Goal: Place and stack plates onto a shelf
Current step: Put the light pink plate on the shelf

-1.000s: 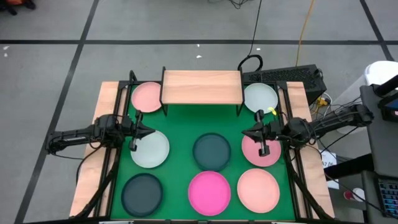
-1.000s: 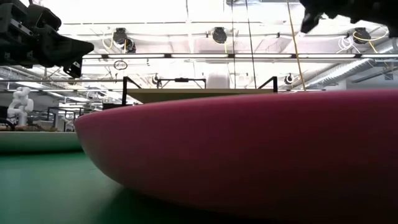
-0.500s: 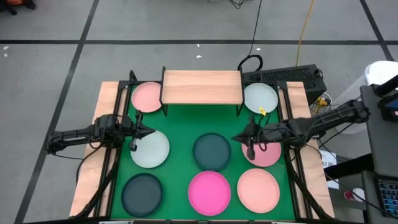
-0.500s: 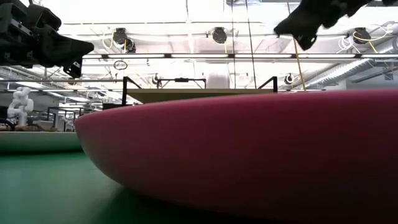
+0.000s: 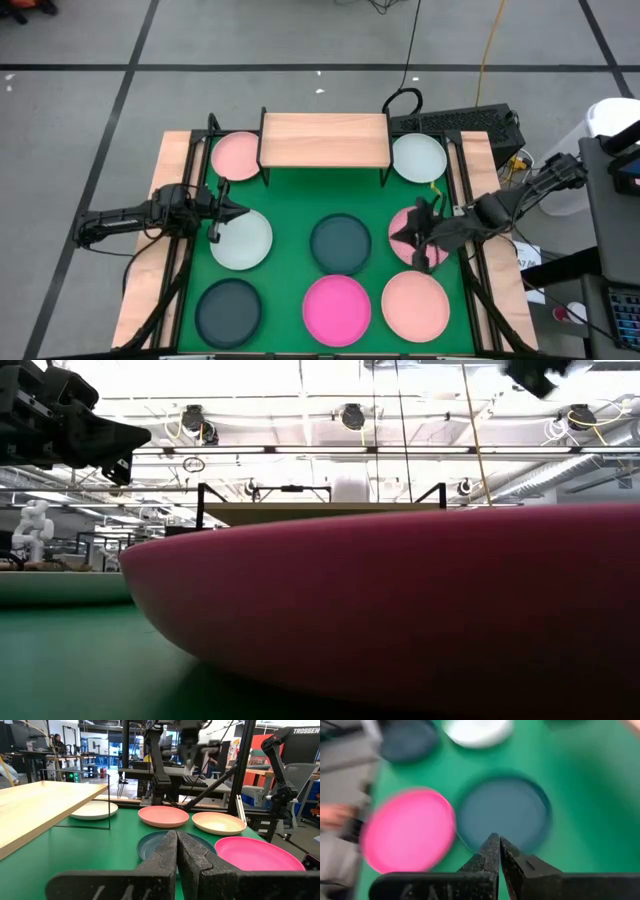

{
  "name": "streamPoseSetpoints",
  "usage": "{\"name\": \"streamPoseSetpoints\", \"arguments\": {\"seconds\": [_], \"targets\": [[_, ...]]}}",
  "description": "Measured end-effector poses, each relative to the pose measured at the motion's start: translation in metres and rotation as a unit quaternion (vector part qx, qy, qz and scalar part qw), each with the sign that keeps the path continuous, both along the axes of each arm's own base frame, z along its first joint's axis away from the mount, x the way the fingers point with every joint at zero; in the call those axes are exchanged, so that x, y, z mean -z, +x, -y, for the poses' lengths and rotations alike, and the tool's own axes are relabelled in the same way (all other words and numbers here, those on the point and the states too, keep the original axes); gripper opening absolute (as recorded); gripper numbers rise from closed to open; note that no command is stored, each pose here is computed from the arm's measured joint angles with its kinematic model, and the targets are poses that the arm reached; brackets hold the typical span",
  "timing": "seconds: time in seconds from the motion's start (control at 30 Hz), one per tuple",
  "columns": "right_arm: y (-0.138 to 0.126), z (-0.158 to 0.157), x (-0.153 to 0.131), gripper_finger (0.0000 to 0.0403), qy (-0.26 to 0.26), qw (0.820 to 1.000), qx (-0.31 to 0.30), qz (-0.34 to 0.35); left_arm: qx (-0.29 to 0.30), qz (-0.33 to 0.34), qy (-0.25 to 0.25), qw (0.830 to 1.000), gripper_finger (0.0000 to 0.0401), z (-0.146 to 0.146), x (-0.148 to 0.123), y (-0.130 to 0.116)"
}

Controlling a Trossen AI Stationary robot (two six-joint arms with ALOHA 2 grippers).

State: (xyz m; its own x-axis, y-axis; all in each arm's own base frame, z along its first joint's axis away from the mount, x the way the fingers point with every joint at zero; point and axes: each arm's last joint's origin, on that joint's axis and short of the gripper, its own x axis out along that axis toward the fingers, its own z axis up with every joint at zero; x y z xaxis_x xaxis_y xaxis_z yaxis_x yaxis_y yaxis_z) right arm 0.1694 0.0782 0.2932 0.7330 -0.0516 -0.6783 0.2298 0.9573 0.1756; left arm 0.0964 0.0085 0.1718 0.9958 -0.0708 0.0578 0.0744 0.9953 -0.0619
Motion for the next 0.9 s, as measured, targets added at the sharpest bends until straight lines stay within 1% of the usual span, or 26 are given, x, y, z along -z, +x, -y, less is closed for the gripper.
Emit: {"name": "streamPoseSetpoints", "arguments": {"seconds": [0.1, 0.13, 0.2, 0.3, 0.37, 0.5, 0.6, 0.8, 0.9], "targets": [[-0.006, 0.002, 0.023, 0.0000, 0.002, 0.994, 0.045, -0.098, 0.000, 0.000, 0.000, 1.000, 0.0008, 0.000, 0.000, 0.000], [-0.006, 0.002, 0.032, 0.0000, -0.001, 0.991, 0.053, -0.119, 0.000, 0.000, 0.000, 1.000, 0.0008, 0.000, 0.000, 0.000], [-0.005, 0.002, 0.048, 0.0000, -0.004, 0.989, 0.058, -0.135, 0.000, 0.000, 0.000, 1.000, 0.0008, 0.000, 0.000, 0.000], [-0.005, -0.001, 0.073, 0.0000, 0.021, 0.988, 0.042, -0.146, 0.000, 0.000, 0.000, 1.000, 0.0008, 0.000, 0.000, 0.000], [-0.004, -0.003, 0.088, 0.0000, 0.044, 0.989, 0.029, -0.140, 0.000, 0.000, 0.000, 1.000, 0.0008, 0.000, 0.000, 0.000], [-0.005, -0.004, 0.108, 0.0007, 0.073, 0.990, 0.016, -0.123, 0.000, 0.000, 0.000, 1.000, 0.0008, 0.000, 0.000, 0.000], [-0.008, -0.004, 0.118, 0.0030, 0.080, 0.989, 0.017, -0.124, 0.000, 0.000, 0.000, 1.000, 0.0008, 0.000, 0.000, 0.000], [-0.013, -0.001, 0.129, 0.0092, 0.070, 0.988, 0.024, -0.134, 0.000, 0.000, 0.000, 1.000, 0.0008, 0.000, 0.000, 0.000], [-0.016, 0.000, 0.135, 0.0109, 0.069, 0.988, 0.026, -0.137, 0.000, 0.000, 0.000, 1.000, 0.0008, 0.000, 0.000, 0.000]]}}
